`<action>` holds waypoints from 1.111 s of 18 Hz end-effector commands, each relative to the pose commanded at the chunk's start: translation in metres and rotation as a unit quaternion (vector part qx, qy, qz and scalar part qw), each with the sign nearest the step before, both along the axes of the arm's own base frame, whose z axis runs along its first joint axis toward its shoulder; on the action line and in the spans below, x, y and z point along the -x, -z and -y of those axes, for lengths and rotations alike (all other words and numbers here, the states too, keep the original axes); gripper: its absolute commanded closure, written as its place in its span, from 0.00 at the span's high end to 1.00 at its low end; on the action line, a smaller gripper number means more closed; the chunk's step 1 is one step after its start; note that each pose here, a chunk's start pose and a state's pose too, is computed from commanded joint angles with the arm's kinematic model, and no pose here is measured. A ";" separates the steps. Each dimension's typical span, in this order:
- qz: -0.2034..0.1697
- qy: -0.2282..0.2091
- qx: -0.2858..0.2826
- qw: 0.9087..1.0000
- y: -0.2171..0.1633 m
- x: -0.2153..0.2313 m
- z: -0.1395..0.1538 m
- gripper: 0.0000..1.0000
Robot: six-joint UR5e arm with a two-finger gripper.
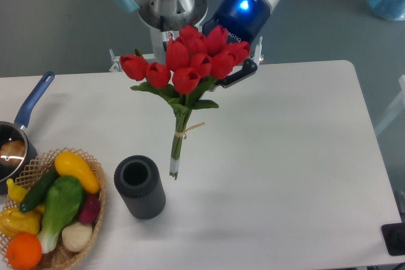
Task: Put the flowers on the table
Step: 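Carry the red tulip bouquet away from the black vase, rotating the gripper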
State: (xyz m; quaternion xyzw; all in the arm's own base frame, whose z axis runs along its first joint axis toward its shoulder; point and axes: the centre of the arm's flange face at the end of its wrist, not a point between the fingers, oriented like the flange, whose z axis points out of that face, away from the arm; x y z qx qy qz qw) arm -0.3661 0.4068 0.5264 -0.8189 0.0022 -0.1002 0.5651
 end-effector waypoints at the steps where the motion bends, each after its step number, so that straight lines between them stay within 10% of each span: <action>1: 0.001 0.001 0.001 1.000 0.002 -0.003 0.000 0.26; 11: -0.046 -0.058 0.074 0.995 0.002 0.006 0.010 0.26; 17: -0.124 -0.105 0.178 0.970 0.011 0.016 0.024 0.25; 20: -0.168 -0.126 0.286 0.935 0.029 0.024 0.037 0.25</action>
